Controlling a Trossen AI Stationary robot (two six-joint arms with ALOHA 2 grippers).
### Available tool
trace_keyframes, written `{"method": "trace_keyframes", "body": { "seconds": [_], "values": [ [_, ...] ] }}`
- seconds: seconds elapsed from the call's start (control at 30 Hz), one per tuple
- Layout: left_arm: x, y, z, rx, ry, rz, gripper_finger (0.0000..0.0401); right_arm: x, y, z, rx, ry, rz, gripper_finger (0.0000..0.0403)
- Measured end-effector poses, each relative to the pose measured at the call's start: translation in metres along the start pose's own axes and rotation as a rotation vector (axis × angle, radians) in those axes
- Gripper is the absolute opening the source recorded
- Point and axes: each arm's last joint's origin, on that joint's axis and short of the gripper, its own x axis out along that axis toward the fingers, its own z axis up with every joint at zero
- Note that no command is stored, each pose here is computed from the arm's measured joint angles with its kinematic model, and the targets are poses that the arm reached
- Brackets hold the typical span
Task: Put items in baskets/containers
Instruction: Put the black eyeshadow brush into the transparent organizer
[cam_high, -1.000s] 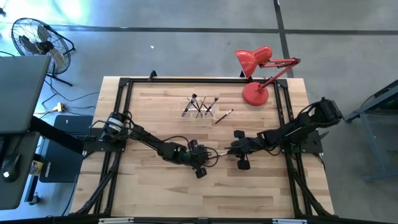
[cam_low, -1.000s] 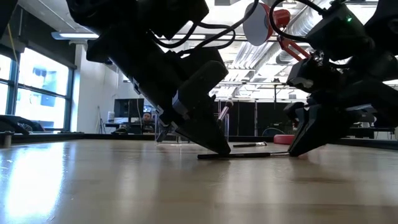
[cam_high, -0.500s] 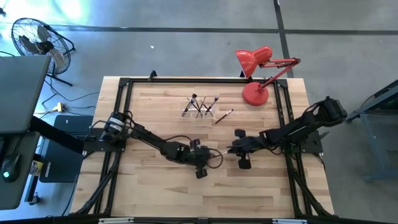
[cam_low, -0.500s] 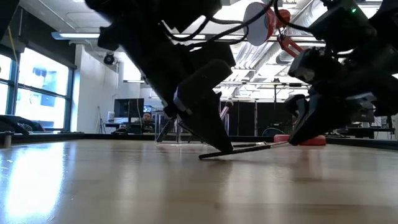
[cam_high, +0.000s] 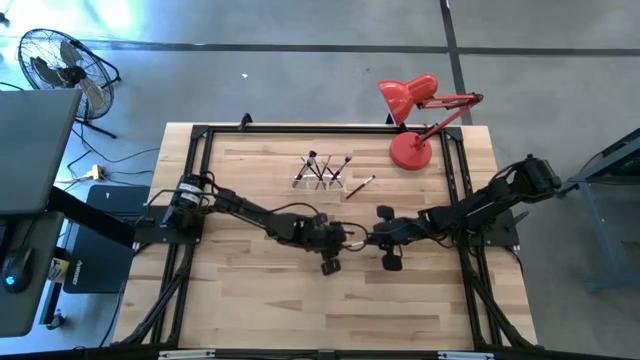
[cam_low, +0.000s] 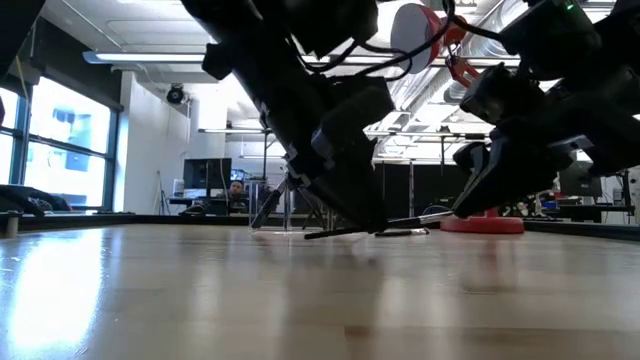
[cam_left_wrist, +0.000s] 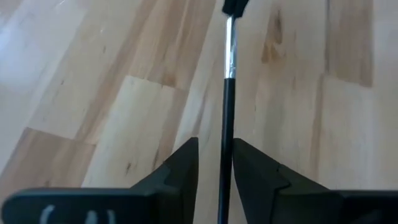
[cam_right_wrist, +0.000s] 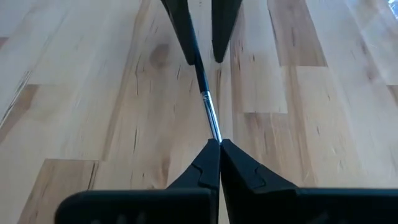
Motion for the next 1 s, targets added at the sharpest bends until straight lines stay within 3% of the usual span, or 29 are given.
{"method": "trace_keyframes", "body": {
  "seconds": [0.63,1.0],
  "values": [
    [0.006,0.001,-0.007,0.005,0.08,-0.054,0.0097,0.0,0.001,0.005,0.005,-0.043,0.016,0.0],
    [-0.008,-0.003,0.028,0.059,0.082,-0.068,0.0097,0.001,0.003,0.011,0.003,-0.026,0.03,0.0]
  ]
}}
